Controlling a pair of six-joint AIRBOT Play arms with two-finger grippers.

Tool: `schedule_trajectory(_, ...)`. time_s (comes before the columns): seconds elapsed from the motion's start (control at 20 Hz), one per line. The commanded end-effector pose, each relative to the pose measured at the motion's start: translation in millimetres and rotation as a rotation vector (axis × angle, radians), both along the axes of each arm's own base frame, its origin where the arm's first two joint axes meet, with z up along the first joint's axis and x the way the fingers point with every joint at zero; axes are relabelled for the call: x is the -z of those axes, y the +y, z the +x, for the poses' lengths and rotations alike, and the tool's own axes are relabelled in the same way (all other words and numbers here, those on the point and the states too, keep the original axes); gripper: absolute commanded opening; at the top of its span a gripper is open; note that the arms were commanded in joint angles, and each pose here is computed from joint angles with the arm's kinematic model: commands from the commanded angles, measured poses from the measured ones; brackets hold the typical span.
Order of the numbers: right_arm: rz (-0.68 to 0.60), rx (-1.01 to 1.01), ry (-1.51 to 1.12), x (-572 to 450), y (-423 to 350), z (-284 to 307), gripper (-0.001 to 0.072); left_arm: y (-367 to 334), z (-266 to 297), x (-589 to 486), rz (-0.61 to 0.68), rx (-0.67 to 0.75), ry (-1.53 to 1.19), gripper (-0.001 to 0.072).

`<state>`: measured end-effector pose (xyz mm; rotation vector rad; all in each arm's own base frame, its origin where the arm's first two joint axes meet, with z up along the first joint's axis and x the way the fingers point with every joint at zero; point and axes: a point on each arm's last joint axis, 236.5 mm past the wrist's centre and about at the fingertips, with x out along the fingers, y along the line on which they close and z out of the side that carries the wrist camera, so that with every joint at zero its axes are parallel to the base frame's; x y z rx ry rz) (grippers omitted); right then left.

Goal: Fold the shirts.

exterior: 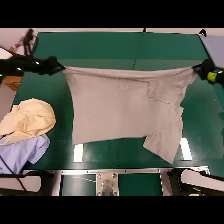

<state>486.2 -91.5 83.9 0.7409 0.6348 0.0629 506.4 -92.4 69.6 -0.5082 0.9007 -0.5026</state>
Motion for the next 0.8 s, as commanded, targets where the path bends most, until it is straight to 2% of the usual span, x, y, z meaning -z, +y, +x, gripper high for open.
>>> schedule_trajectory(0.0,0.105,0.026,0.105,80,-10,37,0.0014,4,37,75,-0.075,-0.073,0.062,0.0020)
schedule_trajectory(0.15,0.143,0.042,0.070,79,-20,66,0.0014,11,65,66,-0.067,-0.103,0.005,0.0019)
schedule_trajectory(0.35,0.107,0.041,-0.013,45,-33,91,0.0014,16,88,27,-0.077,-0.126,-0.081,0.0019)
schedule_trajectory(0.55,0.089,-0.013,-0.019,33,-26,90,0.0014,9,79,29,-0.076,-0.081,-0.054,0.0020)
schedule_trajectory(0.75,-0.012,-0.125,0.136,68,-19,61,0.0012,7,52,54,-0.029,-0.021,0.081,0.0020)
